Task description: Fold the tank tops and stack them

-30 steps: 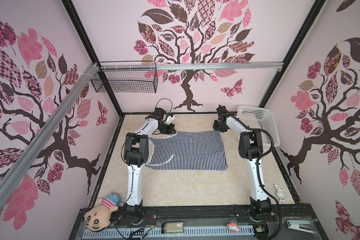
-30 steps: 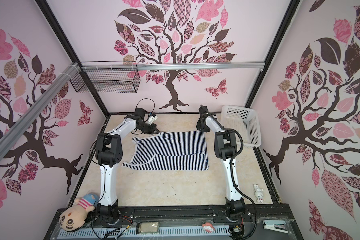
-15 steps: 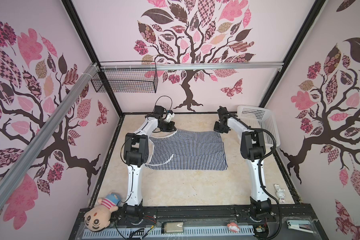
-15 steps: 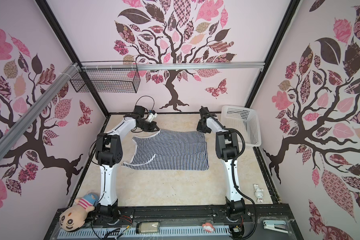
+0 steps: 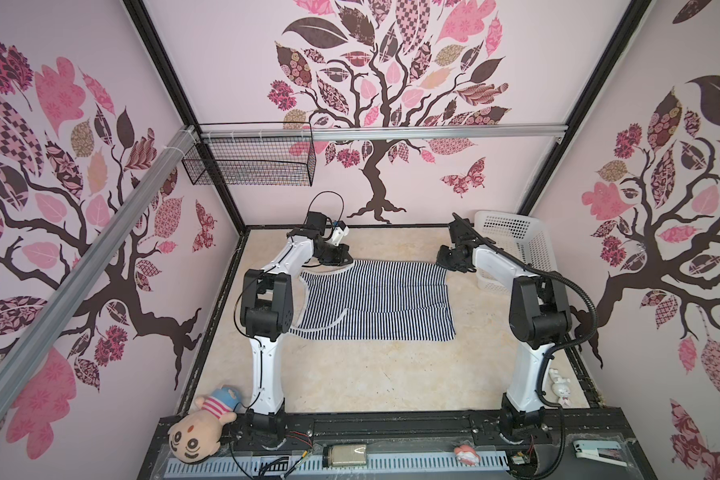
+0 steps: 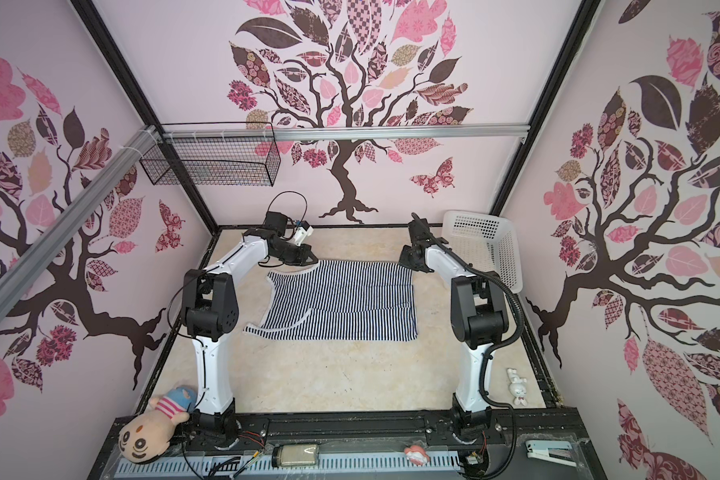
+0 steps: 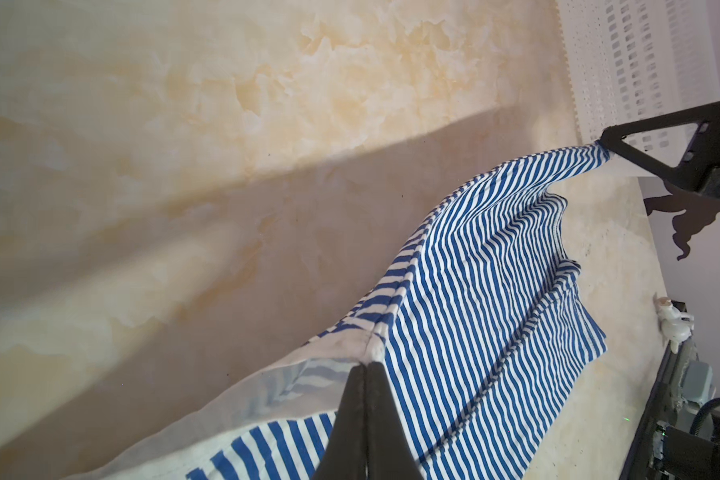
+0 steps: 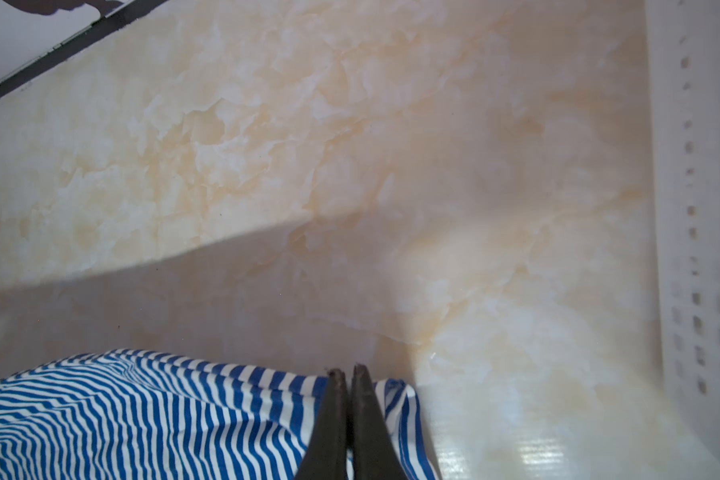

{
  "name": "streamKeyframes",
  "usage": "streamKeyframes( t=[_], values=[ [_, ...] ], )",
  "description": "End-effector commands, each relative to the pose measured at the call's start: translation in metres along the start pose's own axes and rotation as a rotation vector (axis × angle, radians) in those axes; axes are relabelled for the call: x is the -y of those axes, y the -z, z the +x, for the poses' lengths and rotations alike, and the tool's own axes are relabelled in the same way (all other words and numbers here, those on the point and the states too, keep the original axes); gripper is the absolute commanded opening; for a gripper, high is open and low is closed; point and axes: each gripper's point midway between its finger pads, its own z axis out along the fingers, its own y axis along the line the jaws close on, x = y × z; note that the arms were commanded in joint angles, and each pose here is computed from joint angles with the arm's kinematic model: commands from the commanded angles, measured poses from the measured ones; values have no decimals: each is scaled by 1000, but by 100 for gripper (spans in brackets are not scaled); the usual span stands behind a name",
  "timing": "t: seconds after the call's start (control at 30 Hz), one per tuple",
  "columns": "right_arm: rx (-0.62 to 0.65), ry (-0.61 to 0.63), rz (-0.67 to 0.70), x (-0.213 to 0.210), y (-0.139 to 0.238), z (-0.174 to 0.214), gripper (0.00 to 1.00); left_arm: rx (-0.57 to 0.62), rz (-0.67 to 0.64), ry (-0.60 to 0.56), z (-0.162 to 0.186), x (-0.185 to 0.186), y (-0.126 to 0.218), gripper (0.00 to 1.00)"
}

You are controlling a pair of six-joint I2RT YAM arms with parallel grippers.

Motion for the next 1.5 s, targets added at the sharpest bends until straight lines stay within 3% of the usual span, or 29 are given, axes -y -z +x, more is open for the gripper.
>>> streamKeyframes(
  t=[0.0,0.73,1.47],
  values=[
    [29,-22,-38,-4,22,0,7,13,-2,-42,5,7,7,0],
    [-2,-25,-29,29,47,61,9,-8,-1,-1,59,-4,23,0],
    [-63,-19,6,47,32,94,10,-113,-35,-1,102,-15,10,0]
  ],
)
